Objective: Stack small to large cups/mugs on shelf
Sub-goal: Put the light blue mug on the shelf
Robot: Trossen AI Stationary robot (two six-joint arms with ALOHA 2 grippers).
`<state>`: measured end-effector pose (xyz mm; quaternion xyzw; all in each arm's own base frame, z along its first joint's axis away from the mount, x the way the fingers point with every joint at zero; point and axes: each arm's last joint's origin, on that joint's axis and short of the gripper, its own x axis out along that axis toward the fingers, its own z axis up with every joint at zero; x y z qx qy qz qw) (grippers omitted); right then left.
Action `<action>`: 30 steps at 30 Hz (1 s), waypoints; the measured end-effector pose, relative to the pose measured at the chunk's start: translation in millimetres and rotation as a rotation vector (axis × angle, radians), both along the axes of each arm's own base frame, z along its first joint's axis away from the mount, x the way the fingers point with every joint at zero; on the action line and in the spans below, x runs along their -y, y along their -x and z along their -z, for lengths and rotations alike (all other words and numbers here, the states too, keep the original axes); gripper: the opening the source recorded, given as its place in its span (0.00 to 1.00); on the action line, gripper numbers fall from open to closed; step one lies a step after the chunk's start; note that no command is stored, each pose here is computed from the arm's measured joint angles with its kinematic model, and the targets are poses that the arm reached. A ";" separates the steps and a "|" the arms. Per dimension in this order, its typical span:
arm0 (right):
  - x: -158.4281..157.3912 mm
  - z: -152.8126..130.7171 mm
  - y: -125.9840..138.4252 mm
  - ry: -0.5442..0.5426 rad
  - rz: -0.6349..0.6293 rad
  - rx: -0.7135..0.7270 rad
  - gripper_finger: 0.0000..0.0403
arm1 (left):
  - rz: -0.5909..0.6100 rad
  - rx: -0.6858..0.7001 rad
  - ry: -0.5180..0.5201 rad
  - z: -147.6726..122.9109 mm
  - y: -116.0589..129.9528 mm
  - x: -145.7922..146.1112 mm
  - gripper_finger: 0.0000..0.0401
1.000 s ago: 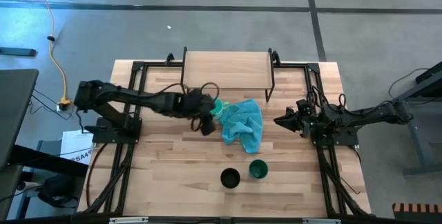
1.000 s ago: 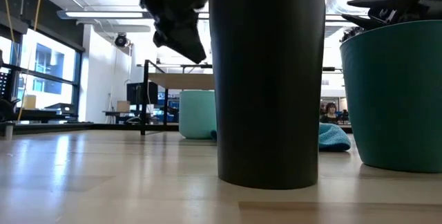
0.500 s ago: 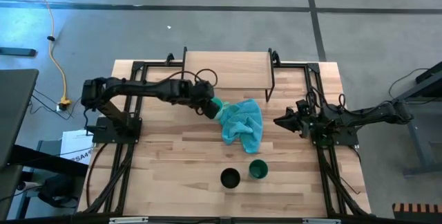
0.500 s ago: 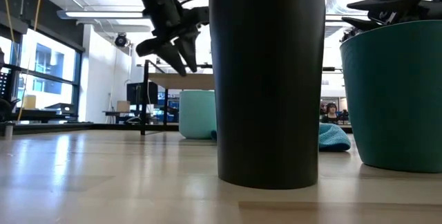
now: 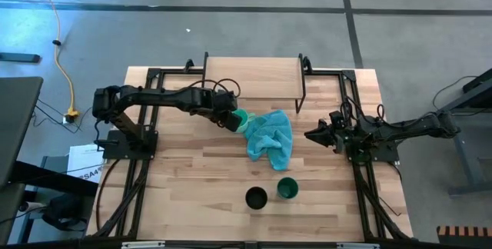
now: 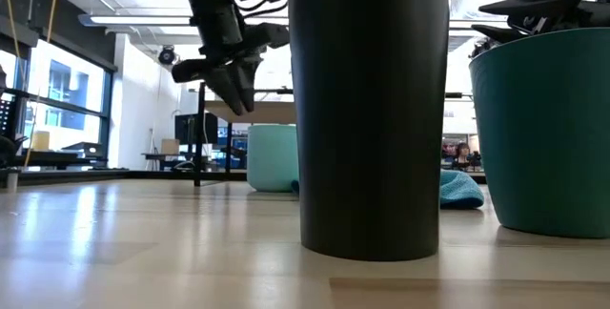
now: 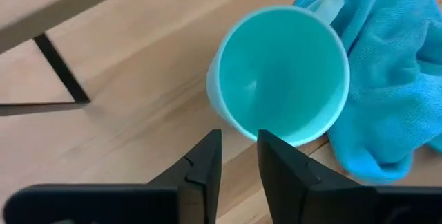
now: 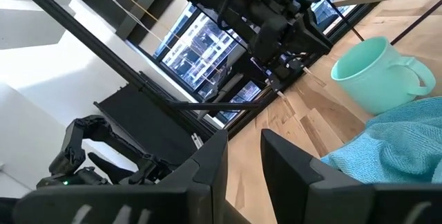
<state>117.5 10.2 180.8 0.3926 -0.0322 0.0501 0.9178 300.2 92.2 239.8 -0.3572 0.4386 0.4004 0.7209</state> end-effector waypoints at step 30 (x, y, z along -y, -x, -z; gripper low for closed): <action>-1.8 -0.2 0.2 0.006 -0.062 0.002 0.20 | -0.147 0.070 0.118 8.4 -1.1 2.0 0.22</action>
